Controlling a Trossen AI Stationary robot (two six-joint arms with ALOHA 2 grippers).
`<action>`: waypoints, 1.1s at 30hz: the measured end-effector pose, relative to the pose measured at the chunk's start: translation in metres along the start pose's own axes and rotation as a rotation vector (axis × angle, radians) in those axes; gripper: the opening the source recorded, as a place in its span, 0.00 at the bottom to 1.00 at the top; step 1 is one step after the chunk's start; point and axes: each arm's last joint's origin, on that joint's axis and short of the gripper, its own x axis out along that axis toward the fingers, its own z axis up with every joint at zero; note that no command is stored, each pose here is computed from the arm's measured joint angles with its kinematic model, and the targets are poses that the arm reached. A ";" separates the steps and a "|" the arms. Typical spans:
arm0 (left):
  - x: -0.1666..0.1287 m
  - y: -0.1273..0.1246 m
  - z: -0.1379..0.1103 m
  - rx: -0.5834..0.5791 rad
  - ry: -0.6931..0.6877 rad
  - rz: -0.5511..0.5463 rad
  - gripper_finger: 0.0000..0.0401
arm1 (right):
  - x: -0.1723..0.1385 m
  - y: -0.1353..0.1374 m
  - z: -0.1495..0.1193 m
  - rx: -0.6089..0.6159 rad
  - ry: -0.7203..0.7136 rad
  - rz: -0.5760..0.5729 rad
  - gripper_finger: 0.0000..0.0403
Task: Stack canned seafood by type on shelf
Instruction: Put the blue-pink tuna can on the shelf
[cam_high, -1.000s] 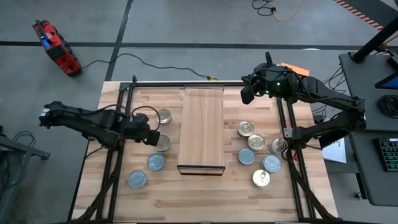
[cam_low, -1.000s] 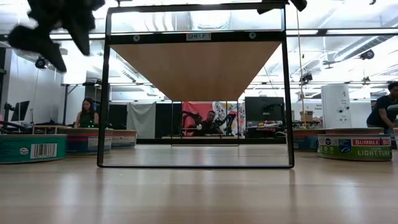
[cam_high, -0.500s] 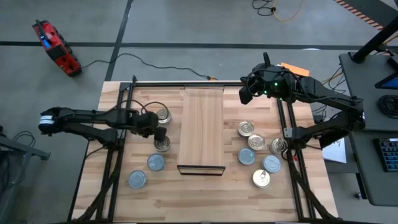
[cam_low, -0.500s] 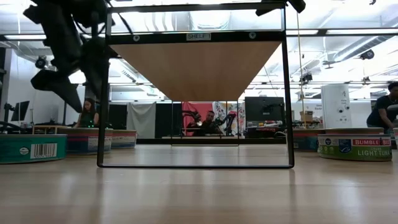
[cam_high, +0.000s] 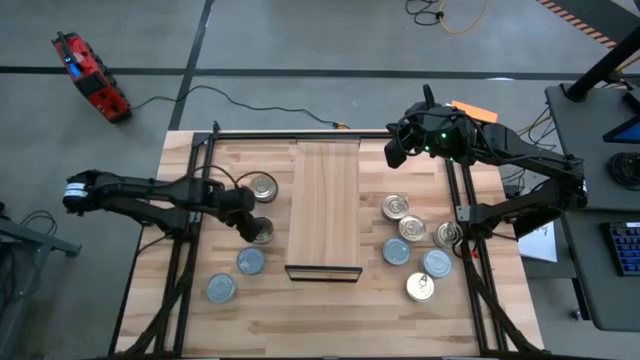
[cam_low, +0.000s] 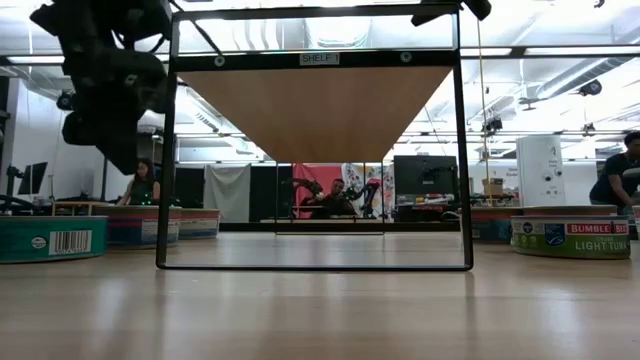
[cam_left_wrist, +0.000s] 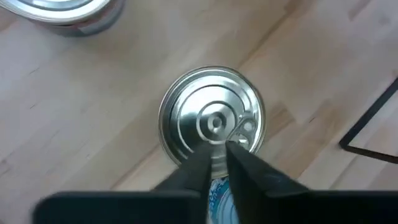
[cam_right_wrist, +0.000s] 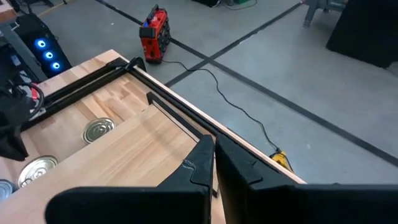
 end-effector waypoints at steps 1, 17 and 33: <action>0.002 0.001 -0.001 -0.001 0.002 0.010 0.04 | 0.000 0.000 0.000 -0.004 0.000 0.000 0.02; 0.021 0.011 -0.012 -0.005 0.027 0.018 0.00 | 0.000 -0.001 0.000 -0.037 -0.003 -0.017 0.02; 0.027 0.013 -0.023 0.039 0.069 0.025 0.00 | 0.000 -0.001 0.000 -0.046 -0.007 -0.028 0.02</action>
